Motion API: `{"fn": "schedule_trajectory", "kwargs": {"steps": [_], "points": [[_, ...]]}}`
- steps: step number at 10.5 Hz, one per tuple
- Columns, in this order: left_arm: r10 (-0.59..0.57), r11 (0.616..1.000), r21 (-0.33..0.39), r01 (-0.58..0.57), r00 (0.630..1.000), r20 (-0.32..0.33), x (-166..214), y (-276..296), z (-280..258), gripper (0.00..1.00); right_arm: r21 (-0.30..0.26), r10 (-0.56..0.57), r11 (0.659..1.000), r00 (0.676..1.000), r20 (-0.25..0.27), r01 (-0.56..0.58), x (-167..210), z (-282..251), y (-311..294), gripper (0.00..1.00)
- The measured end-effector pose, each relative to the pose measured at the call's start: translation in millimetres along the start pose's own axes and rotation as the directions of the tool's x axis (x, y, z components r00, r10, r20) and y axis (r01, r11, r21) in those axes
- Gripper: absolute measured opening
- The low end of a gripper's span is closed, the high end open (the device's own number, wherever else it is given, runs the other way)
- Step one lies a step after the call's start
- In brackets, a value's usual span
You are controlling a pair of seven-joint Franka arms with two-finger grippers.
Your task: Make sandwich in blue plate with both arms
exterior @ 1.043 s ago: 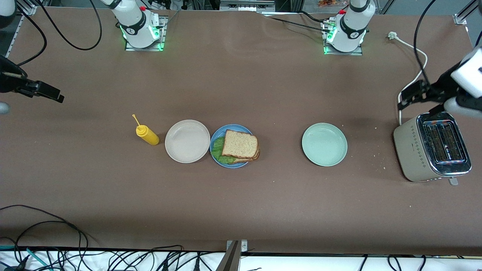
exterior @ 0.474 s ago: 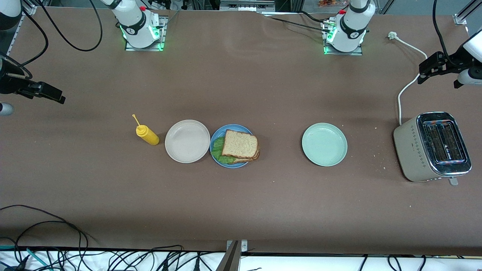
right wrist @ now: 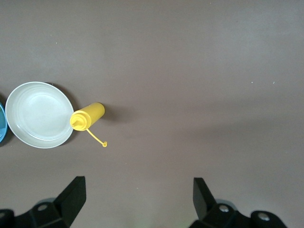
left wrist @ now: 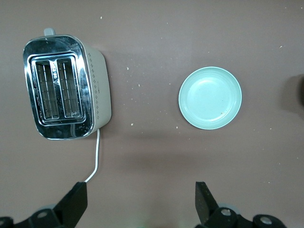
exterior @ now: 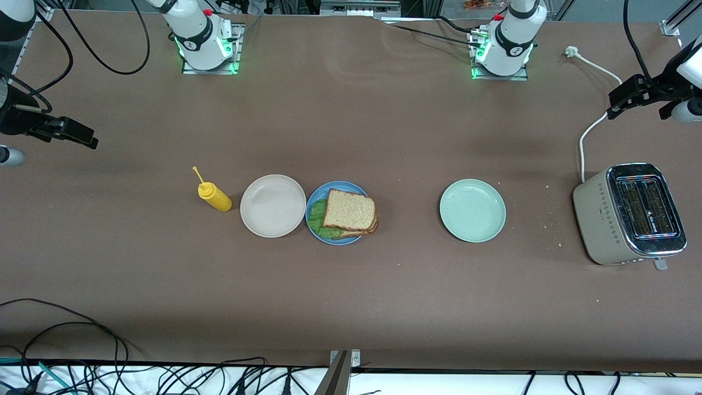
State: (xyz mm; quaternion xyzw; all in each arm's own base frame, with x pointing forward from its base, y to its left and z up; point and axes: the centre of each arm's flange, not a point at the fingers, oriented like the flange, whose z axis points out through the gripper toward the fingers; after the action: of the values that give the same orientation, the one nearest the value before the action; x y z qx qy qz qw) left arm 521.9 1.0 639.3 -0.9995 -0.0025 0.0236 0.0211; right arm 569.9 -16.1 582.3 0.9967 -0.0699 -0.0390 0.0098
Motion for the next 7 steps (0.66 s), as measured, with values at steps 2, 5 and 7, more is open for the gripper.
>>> {"fn": "schedule_trajectory", "kwargs": {"steps": [2, 5, 7], "points": [[-0.003, 1.000, 0.000, 0.003, 1.000, -0.002, -0.3, 1.5, -1.2, 1.00, 0.001, 0.006, 1.000, 1.000, -0.004, -0.006, -1.2, -2.7, 3.0, 1.00], [-0.001, 1.000, 0.001, 0.001, 1.000, -0.014, 2.1, 3.1, -6.5, 1.00, 0.001, 0.008, 1.000, 1.000, -0.002, -0.008, -1.3, -2.8, 4.2, 1.00], [-0.002, 1.000, 0.001, 0.002, 1.000, -0.012, 3.1, 2.7, -5.6, 1.00, 0.001, 0.007, 1.000, 1.000, -0.002, -0.007, -1.4, -2.8, 3.6, 1.00]]}}
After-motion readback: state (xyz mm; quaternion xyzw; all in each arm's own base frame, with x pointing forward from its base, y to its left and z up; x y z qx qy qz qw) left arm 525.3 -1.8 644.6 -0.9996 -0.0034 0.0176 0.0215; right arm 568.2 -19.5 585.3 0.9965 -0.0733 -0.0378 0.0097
